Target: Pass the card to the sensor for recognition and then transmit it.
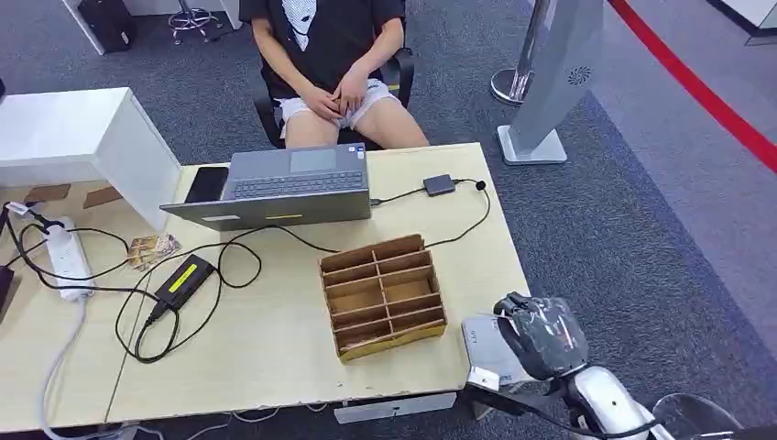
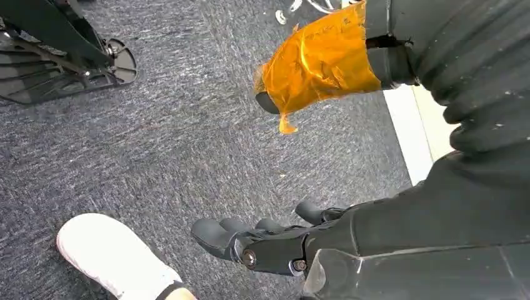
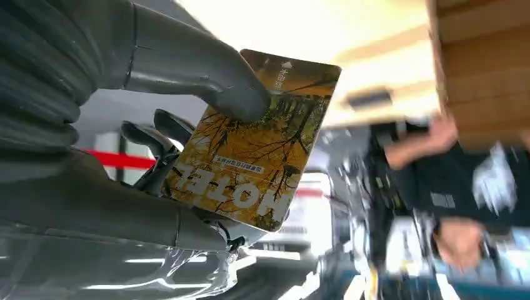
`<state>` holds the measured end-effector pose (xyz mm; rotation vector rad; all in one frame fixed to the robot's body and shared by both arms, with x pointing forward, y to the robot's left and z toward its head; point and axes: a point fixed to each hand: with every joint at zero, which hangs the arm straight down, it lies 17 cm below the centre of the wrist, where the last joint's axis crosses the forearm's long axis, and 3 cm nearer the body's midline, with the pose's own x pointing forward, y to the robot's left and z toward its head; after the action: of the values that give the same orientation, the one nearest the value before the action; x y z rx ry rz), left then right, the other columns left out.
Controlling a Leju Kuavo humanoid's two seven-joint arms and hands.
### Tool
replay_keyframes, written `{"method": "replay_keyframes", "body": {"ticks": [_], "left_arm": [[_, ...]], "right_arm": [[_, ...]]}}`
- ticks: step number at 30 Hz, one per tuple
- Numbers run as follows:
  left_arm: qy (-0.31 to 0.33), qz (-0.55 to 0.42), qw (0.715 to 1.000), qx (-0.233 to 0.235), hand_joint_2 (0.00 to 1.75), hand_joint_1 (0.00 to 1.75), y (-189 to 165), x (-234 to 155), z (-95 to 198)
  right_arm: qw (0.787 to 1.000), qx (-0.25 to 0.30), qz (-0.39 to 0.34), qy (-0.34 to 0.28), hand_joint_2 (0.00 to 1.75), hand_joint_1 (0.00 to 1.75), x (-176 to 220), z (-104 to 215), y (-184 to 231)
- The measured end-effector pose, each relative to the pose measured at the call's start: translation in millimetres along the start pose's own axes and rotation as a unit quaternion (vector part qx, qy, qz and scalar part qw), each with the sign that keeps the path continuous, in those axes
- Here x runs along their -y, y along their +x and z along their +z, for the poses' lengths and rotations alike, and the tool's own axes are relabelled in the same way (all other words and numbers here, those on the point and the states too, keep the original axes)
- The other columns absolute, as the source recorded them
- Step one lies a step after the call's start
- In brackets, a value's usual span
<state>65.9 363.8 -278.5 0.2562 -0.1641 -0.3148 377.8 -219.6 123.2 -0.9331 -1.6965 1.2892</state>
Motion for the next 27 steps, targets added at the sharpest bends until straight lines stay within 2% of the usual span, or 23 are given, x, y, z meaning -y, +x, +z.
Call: {"method": "replay_keyframes", "body": {"ticks": [5,10,13,20,27], "left_arm": [[-0.001,-0.017,1.000,0.008,1.75,0.00,4,-1,0],[-0.008,-0.040,0.999,0.019,1.75,0.00,12,0,0],[-0.014,-0.058,0.998,0.023,1.75,0.00,21,1,0],[-0.030,-0.086,0.996,0.024,1.75,0.00,36,6,1],[-0.033,-0.101,0.994,0.028,1.75,0.00,46,7,1]], "right_arm": [[0.996,0.054,-0.015,-0.066,1.75,1.75,75,-57,16],[0.992,0.096,-0.044,-0.063,1.75,1.75,122,-132,46],[0.991,0.107,-0.056,-0.049,1.75,1.75,136,-176,69],[0.993,0.096,-0.068,0.002,1.75,1.75,129,-248,115],[0.993,0.076,-0.077,0.044,1.75,1.75,108,-276,135]]}}
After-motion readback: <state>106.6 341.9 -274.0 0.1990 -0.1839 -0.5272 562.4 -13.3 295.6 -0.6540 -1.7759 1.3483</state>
